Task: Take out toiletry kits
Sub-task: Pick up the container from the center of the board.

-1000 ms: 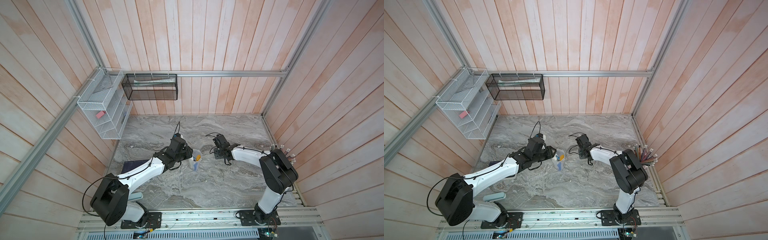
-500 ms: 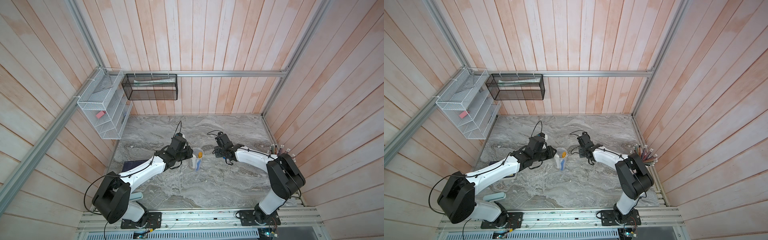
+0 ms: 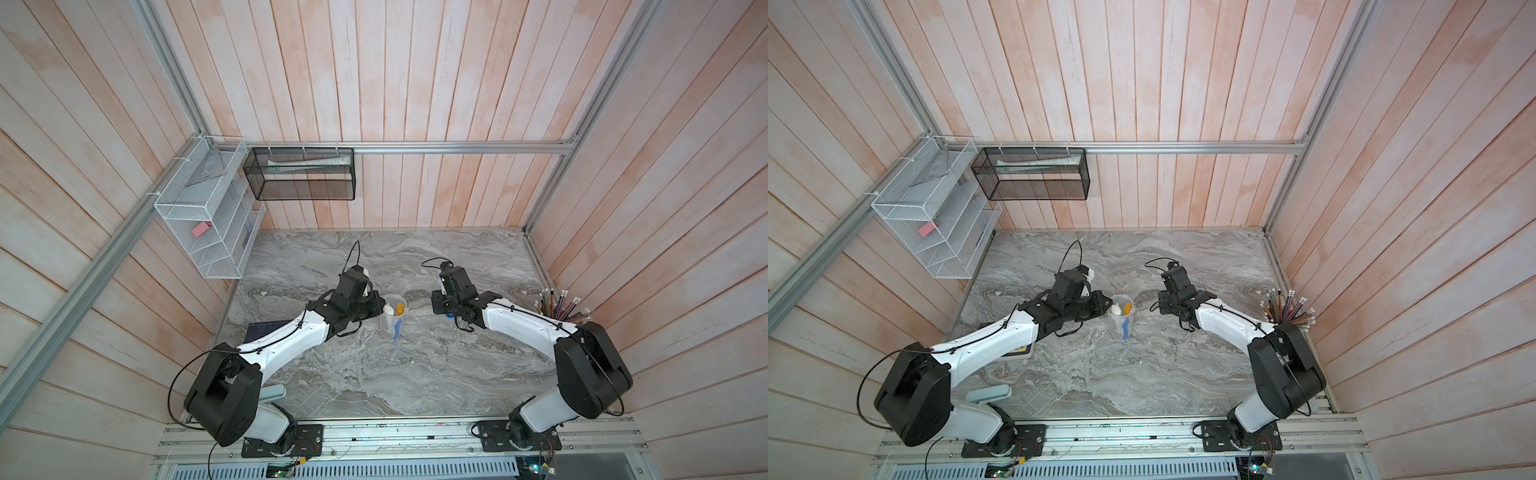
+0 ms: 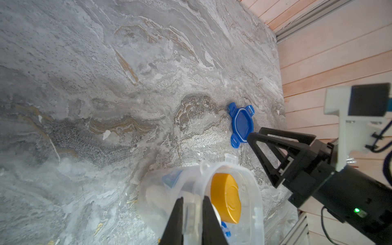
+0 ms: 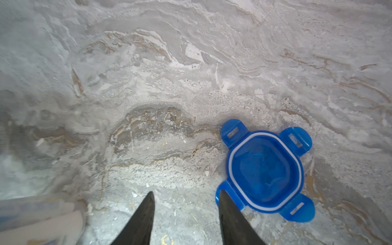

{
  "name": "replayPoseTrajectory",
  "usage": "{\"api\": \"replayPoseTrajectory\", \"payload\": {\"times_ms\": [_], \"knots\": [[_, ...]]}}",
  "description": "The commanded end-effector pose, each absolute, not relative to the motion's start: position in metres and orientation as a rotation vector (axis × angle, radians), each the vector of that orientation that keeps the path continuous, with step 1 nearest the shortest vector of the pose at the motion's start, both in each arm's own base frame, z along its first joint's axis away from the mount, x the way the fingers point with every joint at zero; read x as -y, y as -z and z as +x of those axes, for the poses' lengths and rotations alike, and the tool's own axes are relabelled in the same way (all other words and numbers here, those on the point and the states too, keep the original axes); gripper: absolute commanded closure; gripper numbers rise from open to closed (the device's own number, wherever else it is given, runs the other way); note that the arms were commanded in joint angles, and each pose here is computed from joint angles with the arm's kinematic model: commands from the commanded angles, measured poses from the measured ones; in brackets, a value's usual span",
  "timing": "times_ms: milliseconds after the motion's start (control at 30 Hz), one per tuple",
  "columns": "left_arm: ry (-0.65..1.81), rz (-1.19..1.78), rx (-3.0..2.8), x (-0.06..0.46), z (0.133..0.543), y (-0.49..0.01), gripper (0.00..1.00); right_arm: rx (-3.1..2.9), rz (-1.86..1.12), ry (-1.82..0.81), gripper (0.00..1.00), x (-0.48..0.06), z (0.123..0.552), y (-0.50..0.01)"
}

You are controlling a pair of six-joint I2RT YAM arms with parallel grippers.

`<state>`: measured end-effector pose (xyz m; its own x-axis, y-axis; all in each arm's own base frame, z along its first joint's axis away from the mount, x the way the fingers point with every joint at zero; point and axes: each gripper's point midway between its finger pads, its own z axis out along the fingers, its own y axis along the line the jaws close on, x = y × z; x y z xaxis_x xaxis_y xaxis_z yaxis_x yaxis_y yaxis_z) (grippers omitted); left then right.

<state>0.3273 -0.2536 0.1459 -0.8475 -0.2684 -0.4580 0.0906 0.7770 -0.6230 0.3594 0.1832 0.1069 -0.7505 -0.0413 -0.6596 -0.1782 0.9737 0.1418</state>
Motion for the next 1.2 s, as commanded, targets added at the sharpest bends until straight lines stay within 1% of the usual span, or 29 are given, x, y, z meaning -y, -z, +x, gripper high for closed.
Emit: {"api": "replayPoseTrajectory", "payload": {"times_ms": [0,167,233,267,300,333,400,467,500,600,700,800,867,1033,1167], "knots": [[0.971,-0.171,-2.420,0.246,0.323,-0.146,1.00,-2.307,-0.109,-0.492,0.49,-0.189,0.360,-0.138],[1.095,-0.202,-2.323,0.241,0.327,-0.163,1.00,-2.105,-0.091,-0.763,0.44,-0.185,0.348,-0.178],[1.156,-0.221,-2.291,0.242,0.329,-0.168,1.00,-2.060,-0.120,-0.887,0.44,-0.191,0.339,-0.188],[1.190,-0.230,-2.277,0.242,0.330,-0.170,1.00,-2.026,-0.168,-0.959,0.41,-0.197,0.332,-0.194],[1.221,-0.237,-2.262,0.242,0.330,-0.172,1.00,-1.990,-0.221,-1.012,0.28,-0.203,0.324,-0.198],[1.257,-0.250,-2.250,0.242,0.331,-0.174,1.00,-1.939,-0.284,-1.066,0.03,-0.209,0.314,-0.205],[1.310,-0.257,-2.222,0.244,0.333,-0.179,1.00,-1.824,-0.372,-1.137,0.02,-0.216,0.291,-0.214],[1.320,-0.263,-2.224,0.244,0.335,-0.180,1.00,-1.746,-0.406,-1.091,0.02,-0.214,0.276,-0.213],[1.326,-0.262,-2.229,0.245,0.336,-0.179,1.00,-1.740,-0.455,-1.041,0.02,-0.217,0.271,-0.209],[1.353,-0.270,-2.258,0.246,0.336,-0.172,1.00,-1.823,-0.607,-0.777,0.02,-0.238,0.268,-0.181],[1.404,-0.280,-2.281,0.249,0.334,-0.164,1.00,-1.869,-0.765,-0.566,0.04,-0.266,0.267,-0.152],[1.449,-0.289,-2.285,0.251,0.331,-0.160,1.00,-1.894,-0.914,-0.441,0.05,-0.292,0.267,-0.127],[1.468,-0.293,-2.286,0.251,0.329,-0.158,1.00,-1.906,-0.923,-0.426,0.05,-0.299,0.272,-0.120],[1.505,-0.290,-2.296,0.252,0.324,-0.153,1.00,-1.850,-0.910,-0.453,0.02,-0.310,0.278,-0.123],[1.514,-0.292,-2.317,0.251,0.321,-0.146,1.00,-1.882,-0.978,-0.428,0.03,-0.322,0.285,-0.104]]}}
